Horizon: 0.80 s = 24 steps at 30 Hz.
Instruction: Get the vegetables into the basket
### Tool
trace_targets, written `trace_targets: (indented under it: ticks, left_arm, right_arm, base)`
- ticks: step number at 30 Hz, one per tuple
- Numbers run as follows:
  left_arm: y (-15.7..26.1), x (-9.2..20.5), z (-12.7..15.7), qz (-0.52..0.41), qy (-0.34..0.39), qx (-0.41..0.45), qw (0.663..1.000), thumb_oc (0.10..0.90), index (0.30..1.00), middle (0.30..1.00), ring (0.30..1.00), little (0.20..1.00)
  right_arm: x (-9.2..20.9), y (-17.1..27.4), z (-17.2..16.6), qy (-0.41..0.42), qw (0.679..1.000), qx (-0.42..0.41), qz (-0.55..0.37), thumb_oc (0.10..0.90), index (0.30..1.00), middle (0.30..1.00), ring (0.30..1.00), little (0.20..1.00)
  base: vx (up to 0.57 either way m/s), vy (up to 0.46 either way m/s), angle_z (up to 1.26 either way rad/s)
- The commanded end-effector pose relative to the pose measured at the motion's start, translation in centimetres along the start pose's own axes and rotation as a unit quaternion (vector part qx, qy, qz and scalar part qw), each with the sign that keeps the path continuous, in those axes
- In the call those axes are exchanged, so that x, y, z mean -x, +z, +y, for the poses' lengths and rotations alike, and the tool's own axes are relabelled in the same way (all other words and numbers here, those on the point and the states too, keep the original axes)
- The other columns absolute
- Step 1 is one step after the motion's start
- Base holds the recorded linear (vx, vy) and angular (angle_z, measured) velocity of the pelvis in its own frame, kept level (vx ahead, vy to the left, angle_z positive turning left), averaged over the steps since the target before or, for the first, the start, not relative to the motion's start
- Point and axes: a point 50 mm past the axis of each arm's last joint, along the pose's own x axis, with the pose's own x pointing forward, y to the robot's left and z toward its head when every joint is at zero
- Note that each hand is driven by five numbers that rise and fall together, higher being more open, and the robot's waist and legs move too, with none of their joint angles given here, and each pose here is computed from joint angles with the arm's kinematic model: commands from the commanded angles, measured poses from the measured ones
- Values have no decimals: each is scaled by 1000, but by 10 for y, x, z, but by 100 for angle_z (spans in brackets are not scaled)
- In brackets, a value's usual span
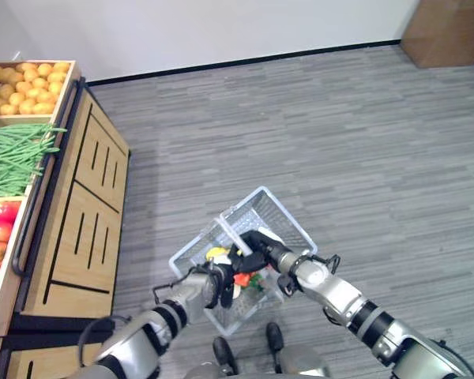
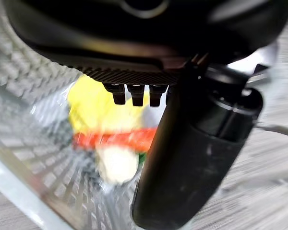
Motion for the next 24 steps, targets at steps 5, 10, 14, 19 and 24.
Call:
trace_targets:
  ticks: [5,10,14,19,24]
  left_arm:
    - [40,12,67,-126,74,6,989,900,1000,1000,1000,1000]
    - [23,28,85,-126,104,31,986,900,1000,1000,1000,1000]
    - [-2,46,89,-110,119,59,985,900,1000,1000,1000,1000]
    - [-63,49,46,1,94,179,979,900,1000,1000,1000,1000]
    - [-104,49,0,114,70,244,961,900,1000,1000,1000,1000]
  right_arm:
    - [-10,-36,-49,-117,987,55,96,400,300,300,300,300]
    - [12,-86,-69,-164,966,1,199,400,300,300,300,300]
    - [43,-129,-82,-197,939,-21,281,400,300,300,300,300]
    - [89,-179,-79,-232,897,-84,367,400,300,300,300,300]
    - [113,-199,-73,-246,879,-98,396,400,300,300,300,300]
  base:
    - [-17,-1,28]
    - [-36,-4,31]
    - [-12,-8,22]
    - [19,-2,7]
    - [0,0,0]
